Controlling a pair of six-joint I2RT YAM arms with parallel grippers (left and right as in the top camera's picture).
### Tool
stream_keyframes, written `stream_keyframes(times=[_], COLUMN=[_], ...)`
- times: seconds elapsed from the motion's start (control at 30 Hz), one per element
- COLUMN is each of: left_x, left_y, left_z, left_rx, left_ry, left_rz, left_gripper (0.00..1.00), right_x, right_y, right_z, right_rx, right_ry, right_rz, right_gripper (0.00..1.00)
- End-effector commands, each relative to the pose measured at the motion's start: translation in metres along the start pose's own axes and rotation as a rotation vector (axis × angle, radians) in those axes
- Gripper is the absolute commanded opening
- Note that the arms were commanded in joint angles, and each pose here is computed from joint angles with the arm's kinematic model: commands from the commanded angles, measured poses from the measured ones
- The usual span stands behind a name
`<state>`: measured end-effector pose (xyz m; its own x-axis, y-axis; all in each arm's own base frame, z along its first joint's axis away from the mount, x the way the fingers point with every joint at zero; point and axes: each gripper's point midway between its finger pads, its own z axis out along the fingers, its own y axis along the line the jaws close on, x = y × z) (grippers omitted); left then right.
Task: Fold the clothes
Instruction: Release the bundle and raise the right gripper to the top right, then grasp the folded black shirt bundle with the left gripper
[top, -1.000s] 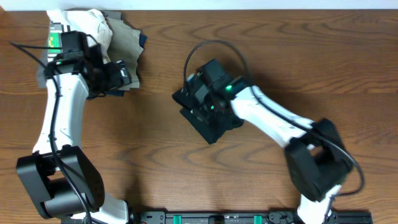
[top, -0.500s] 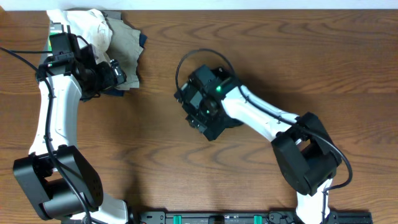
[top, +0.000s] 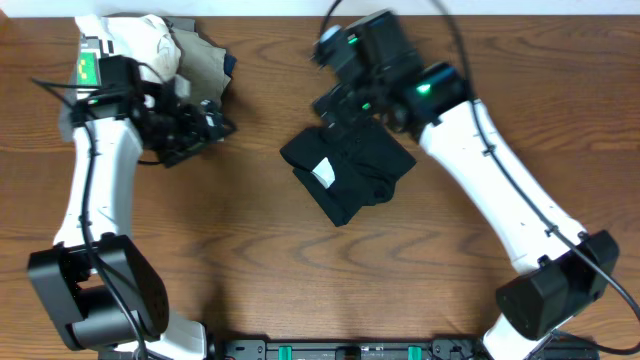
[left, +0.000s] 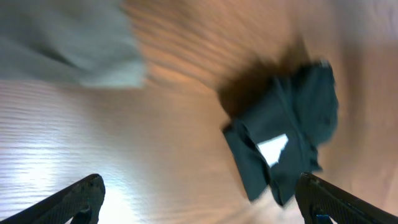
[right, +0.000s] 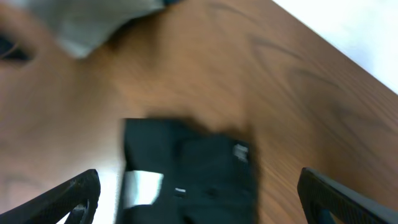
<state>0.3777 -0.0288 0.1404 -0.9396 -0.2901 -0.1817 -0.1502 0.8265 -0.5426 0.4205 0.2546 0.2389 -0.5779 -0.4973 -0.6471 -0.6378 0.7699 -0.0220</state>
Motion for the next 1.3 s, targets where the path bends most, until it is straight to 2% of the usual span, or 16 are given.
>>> stream_keyframes(times=[0.0,0.07,0.23,0.4,0.7,0.93,1.07,1.27], left_x=[0.027,0.04,0.057,0.071,0.091,0.112,0.11,0.118], left_y=[-0.032,-0.042,-0.044,-0.063,-0.082,-0.064,-0.062,-0.063], left_z=[0.023,0.038,0.068,0.095,0.135,0.145,0.154,0.173], left_rx=[0.055,0.031,-0.168,-0.176,-0.192,-0.274,-0.247,-0.213], left_ry=[0.098,0.13,0.11,0.073,-0.038,-0.061,-0.08,-0.02], left_rz=[0.074,0.077,-0.02,-0.128,-0.218,-0.313,-0.32,-0.327], left_gripper=[0.98,0.98,0.98,0.98,0.97,0.77,0.72,0.73], right_x=[0.017,0.024,0.046,0.06,0.066,0.072,0.074,0.075], right_y=[-0.059,-0.089,-0.146,-0.173,-0.175,-0.174,-0.173,-0.174], right_z=[0.002,-0.003,-0.018,-0.027,-0.028,-0.029,-0.029,-0.029], right_rx=[0.115,0.152,0.219,0.227,0.231,0.232,0.234,0.241], right_ry=[0.033,0.023,0.016,0.014,0.032,0.055,0.064,0.068], right_rz=[0.209,0.308,0.515,0.591,0.603,0.607,0.609,0.609], right_gripper=[0.99,0.99,0.99,0.99,0.99,0.99,0.99,0.99])
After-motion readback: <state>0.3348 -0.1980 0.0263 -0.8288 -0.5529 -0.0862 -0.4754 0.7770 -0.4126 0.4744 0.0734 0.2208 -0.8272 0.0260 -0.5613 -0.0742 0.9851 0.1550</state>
